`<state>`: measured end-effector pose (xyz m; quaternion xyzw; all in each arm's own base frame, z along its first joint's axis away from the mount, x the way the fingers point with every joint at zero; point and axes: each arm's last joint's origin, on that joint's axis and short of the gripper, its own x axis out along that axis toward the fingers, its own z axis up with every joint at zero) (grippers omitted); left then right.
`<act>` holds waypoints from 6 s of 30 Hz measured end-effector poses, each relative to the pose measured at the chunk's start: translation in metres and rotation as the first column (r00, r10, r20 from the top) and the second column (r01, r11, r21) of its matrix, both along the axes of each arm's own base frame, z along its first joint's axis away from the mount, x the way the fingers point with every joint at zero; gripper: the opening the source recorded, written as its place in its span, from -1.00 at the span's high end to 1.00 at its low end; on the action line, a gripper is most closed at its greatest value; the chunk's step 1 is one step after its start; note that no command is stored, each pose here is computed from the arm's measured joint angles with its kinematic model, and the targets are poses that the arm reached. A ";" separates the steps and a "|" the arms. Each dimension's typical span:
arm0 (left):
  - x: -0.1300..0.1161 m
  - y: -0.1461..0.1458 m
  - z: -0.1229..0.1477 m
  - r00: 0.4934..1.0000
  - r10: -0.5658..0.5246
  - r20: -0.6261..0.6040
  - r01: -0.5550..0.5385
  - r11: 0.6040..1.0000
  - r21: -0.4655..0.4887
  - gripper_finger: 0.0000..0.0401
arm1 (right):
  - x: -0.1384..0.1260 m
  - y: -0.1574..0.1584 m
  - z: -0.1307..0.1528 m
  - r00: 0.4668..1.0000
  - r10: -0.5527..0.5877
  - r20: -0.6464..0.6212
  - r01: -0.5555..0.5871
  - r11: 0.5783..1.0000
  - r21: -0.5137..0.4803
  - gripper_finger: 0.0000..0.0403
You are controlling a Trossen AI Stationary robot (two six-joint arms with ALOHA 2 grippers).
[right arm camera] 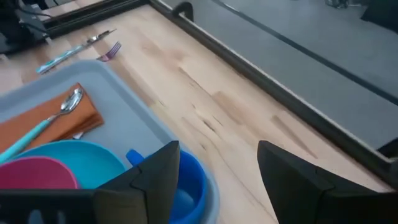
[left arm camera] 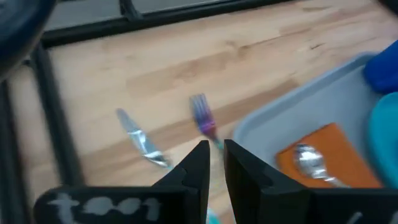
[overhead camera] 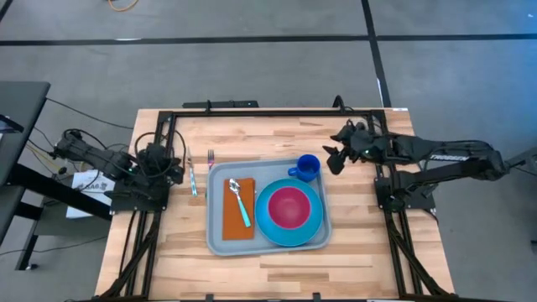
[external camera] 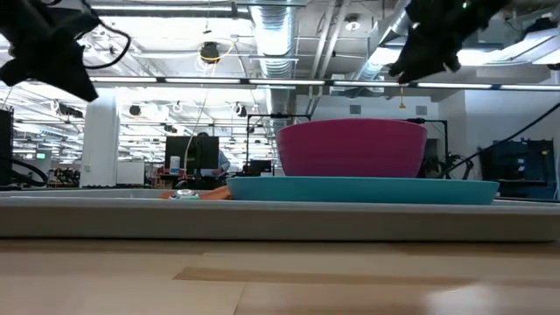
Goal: Set up tray
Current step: Put the green table knife to the left of the spoon on top of the orange table napkin
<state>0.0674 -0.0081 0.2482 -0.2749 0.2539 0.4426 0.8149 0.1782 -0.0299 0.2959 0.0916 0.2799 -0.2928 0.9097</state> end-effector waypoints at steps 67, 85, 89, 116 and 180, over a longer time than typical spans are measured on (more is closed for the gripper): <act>0.127 0.002 -0.115 0.830 0.298 -0.472 -0.306 0.950 0.062 0.88 | 0.029 0.004 -0.043 0.981 -0.074 0.179 0.129 0.940 -0.317 0.08; 0.119 0.005 -0.113 0.788 0.395 -0.473 -0.411 0.909 0.074 0.55 | 0.029 0.004 -0.043 0.982 -0.073 0.176 0.127 0.940 -0.317 0.10; 0.118 0.007 -0.115 0.754 0.485 -0.443 -0.539 0.842 0.006 0.34 | 0.028 0.004 -0.045 0.984 -0.073 0.162 0.122 0.940 -0.318 0.11; 0.113 0.002 -0.181 0.661 0.684 -0.309 -0.666 0.724 0.180 0.92 | 0.029 0.006 -0.047 0.990 -0.005 0.142 0.047 0.955 -0.292 0.13; 0.251 -0.141 -0.101 0.915 0.403 0.006 -0.398 0.907 -0.134 0.91 | 0.028 0.010 -0.051 0.991 -0.008 0.132 0.042 0.966 -0.254 0.12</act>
